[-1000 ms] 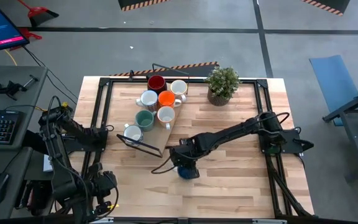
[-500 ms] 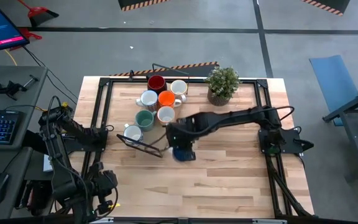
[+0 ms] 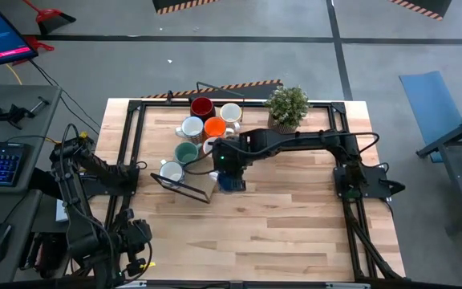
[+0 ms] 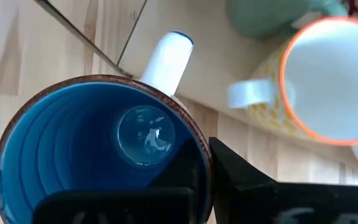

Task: Place coffee mugs
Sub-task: Put the blue cup on the shelf

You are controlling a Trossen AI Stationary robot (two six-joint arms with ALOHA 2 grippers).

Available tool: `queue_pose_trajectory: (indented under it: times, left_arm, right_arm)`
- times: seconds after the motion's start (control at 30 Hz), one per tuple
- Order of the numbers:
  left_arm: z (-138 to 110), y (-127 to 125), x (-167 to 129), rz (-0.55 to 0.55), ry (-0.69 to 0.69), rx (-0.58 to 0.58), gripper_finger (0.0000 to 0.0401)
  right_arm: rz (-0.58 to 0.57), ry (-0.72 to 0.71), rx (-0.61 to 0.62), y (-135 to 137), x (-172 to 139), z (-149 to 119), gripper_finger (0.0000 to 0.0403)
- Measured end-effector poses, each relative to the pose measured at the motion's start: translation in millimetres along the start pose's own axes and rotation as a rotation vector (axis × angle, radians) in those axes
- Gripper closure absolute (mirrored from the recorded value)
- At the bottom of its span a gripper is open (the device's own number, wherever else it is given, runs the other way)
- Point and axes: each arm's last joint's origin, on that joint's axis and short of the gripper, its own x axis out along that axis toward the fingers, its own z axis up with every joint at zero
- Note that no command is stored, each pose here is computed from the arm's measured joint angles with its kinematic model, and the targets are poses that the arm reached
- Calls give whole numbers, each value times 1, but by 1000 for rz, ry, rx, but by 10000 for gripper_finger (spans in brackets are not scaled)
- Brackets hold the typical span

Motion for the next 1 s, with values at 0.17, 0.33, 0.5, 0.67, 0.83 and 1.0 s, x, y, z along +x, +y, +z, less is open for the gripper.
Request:
queue_pose_trajectory:
  times: [0.17,0.33,0.5,0.67,0.83,1.0]
  left_arm:
    - [0,0,0,0,0,1,394]
    - [0,0,0,1,0,1,394]
    - [0,0,0,1,0,1,394]
    - [0,0,0,1,0,1,394]
    - [0,0,0,1,0,1,394]
    - [0,0,0,2,0,0,394]
  right_arm:
    - [1,6,-21,-1,14,2,403]
    - [-1,-13,-36,-5,20,9,403]
    - [-7,-33,-55,-9,24,18,403]
    - [1,-40,-81,-11,31,27,403]
    - [5,-10,-122,-12,40,35,403]
    - [18,-5,-121,-19,50,39,403]
